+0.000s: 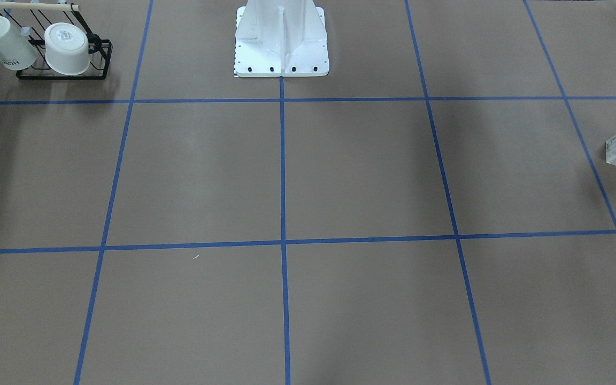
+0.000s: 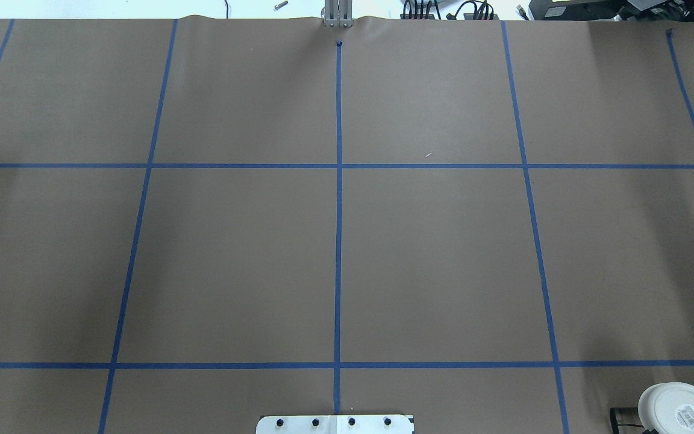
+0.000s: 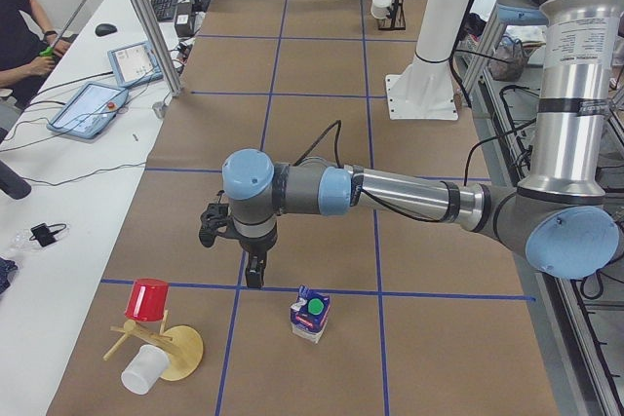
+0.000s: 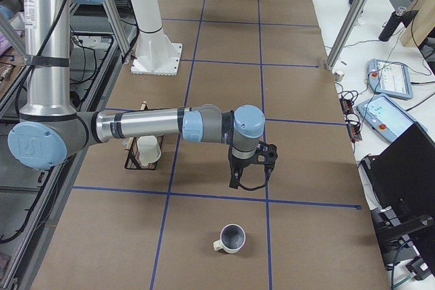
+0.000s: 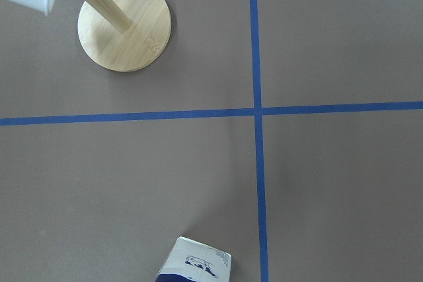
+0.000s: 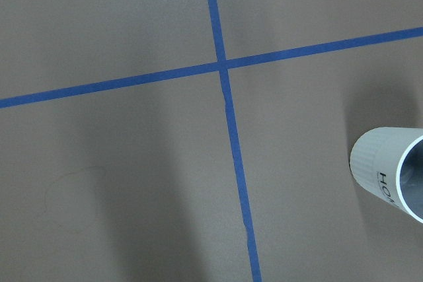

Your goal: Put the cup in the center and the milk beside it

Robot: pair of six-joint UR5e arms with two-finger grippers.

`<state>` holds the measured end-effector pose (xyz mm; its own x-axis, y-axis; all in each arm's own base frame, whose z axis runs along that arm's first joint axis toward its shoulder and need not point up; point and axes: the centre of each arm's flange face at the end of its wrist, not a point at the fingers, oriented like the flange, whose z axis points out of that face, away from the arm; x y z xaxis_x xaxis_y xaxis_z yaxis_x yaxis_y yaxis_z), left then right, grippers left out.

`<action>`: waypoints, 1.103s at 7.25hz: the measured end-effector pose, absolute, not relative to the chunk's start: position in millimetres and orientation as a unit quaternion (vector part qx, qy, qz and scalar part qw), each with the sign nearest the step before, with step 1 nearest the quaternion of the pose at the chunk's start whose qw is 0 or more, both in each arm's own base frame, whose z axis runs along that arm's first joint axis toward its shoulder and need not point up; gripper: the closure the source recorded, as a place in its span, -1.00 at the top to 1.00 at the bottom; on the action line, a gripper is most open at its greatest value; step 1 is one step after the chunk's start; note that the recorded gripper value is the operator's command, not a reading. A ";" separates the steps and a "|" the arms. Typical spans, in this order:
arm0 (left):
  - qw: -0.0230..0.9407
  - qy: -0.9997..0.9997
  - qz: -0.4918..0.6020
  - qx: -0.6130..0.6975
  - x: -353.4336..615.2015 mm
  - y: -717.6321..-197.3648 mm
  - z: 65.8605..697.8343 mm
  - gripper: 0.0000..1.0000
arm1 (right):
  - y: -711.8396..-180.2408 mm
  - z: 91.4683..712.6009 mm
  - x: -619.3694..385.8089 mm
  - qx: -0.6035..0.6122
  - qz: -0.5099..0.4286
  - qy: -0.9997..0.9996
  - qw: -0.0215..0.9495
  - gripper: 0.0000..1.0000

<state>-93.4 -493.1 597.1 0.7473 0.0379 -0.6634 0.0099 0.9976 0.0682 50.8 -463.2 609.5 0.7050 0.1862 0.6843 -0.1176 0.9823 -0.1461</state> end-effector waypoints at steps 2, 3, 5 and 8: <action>0.934 0.355 0.008 0.034 -93.4 -492.9 597.2 0.97 | -461.7 612.5 55.6 -0.048 0.089 -0.377 0.921 1.00; 0.934 0.355 0.008 0.033 -93.2 -492.9 597.5 0.97 | -461.3 612.8 56.7 -0.048 0.090 -0.377 0.921 1.00; 0.934 0.355 0.007 0.032 -93.1 -492.9 598.6 0.97 | -460.4 613.6 57.2 -0.049 0.091 -0.378 0.920 1.00; 0.934 0.355 0.007 0.032 -93.2 -494.2 598.7 0.97 | -462.3 610.3 57.3 -0.045 0.090 -0.378 0.920 1.00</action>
